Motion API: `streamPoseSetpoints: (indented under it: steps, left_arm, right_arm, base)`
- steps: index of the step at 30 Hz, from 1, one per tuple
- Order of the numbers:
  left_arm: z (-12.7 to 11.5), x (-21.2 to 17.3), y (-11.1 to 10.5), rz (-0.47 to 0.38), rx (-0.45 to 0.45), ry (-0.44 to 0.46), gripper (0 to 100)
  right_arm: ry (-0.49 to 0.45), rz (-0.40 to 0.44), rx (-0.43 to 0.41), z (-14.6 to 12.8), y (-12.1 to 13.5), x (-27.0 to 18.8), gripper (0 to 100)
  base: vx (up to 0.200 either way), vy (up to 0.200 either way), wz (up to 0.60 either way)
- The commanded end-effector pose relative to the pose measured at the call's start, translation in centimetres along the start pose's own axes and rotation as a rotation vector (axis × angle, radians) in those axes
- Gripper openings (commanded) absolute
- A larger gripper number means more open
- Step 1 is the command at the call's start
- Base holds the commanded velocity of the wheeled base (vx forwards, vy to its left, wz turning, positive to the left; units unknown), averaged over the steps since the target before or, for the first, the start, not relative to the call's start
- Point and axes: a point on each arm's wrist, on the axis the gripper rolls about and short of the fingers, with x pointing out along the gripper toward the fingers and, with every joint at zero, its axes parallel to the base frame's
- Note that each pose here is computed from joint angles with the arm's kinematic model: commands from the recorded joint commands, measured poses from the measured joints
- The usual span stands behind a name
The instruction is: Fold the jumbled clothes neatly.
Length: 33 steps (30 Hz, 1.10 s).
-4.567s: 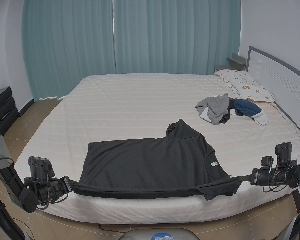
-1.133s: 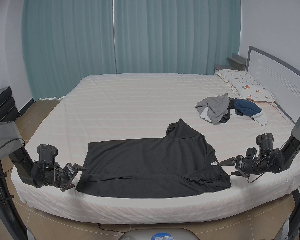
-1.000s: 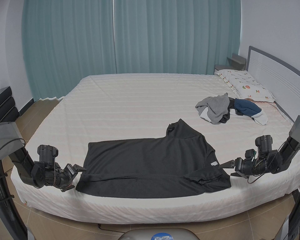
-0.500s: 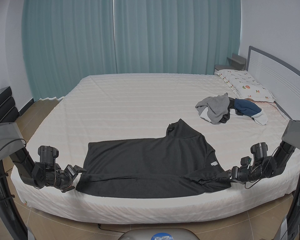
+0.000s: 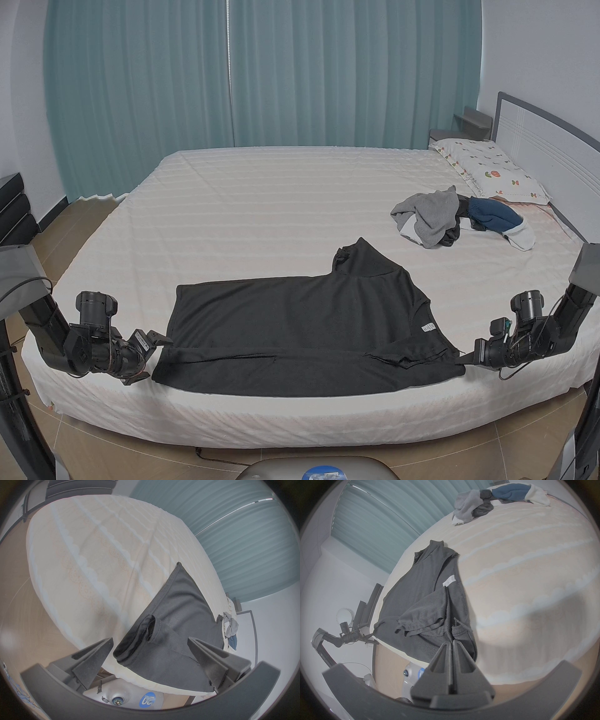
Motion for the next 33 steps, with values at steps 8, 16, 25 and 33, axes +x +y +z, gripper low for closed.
streamPoseSetpoints:
  steps: [8,16,25,33]
  left_arm:
    - [0.8,-0.1,-0.7,-0.023,0.009,-0.03,100]
    - [1.4,0.6,-1.7,-0.041,0.023,-0.038,100]
    - [0.0,1.3,-3.4,-0.047,0.066,0.009,100]
    - [-1.0,-1.1,-5.6,-0.108,0.082,-0.011,100]
  right_arm:
    - [0.011,-0.006,0.005,-0.5,-0.3,-0.1,0]
    - [0.001,0.0,-0.004,-0.2,-0.1,-0.1,100]
    - [-0.054,0.015,0.011,0.8,0.6,-1.7,100]
    - [-0.11,0.07,0.148,1.8,3.4,-3.6,100]
  base:
    - [0.0,0.0,0.0]
    - [0.0,0.0,0.0]
    - [0.0,0.0,0.0]
    - [0.0,0.0,0.0]
